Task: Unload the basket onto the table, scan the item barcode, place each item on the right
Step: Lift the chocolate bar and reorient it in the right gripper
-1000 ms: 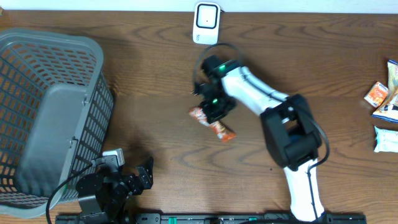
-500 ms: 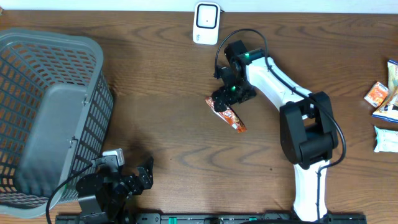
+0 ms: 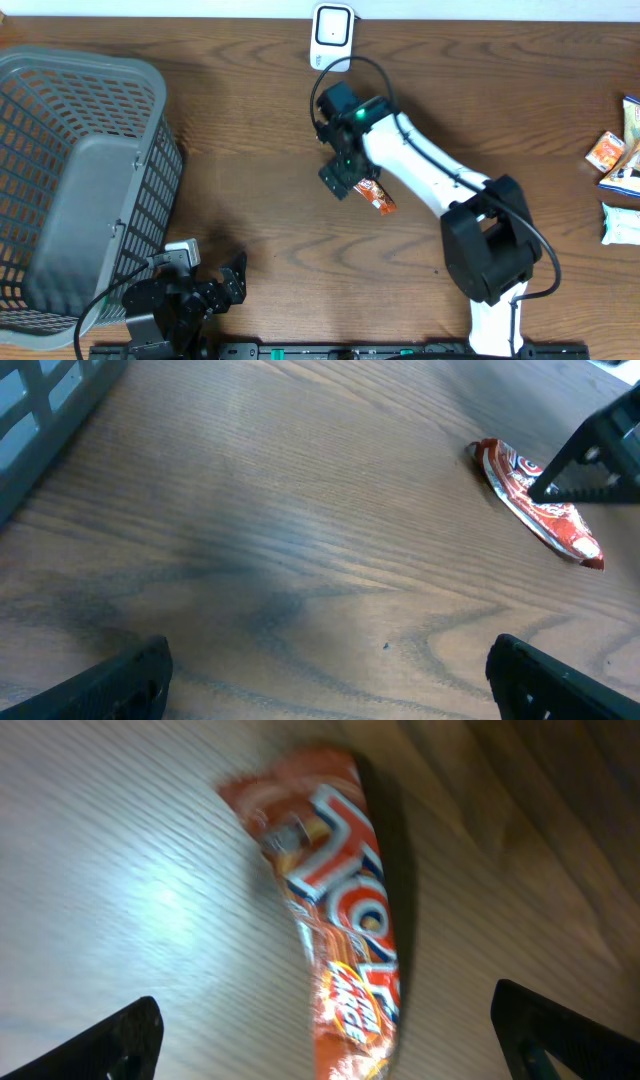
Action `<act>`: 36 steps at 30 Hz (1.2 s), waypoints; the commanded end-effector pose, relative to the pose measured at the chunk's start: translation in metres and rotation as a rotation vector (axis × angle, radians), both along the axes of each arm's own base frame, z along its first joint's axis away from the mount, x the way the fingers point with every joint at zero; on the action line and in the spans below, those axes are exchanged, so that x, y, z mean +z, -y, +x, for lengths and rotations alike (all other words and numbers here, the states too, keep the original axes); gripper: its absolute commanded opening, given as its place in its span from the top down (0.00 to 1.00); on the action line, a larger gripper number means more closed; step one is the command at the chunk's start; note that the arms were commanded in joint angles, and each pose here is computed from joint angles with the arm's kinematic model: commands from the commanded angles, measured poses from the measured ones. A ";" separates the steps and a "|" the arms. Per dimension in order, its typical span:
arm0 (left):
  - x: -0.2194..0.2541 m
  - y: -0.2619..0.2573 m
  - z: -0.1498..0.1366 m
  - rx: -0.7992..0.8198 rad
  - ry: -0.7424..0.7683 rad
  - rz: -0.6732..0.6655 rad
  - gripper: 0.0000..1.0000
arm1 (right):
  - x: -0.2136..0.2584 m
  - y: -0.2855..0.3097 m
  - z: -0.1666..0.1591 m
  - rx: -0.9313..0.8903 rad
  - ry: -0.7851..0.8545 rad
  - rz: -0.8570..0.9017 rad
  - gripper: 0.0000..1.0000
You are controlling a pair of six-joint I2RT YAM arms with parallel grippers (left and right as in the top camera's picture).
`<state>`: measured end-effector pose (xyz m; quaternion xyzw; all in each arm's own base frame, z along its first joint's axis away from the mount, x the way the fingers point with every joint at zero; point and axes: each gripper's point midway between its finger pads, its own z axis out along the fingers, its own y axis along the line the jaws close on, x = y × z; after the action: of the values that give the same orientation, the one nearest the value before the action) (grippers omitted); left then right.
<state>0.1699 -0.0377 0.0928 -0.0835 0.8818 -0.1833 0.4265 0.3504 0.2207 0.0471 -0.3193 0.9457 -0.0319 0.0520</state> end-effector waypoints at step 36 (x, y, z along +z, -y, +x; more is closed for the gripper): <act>-0.001 -0.001 0.000 0.007 -0.004 0.002 0.02 | -0.090 0.046 -0.043 0.060 -0.062 -0.066 0.99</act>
<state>0.1699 -0.0377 0.0928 -0.0834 0.8818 -0.1832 0.4266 0.3441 0.1680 -0.0029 -0.3412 0.9210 -0.1566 0.1044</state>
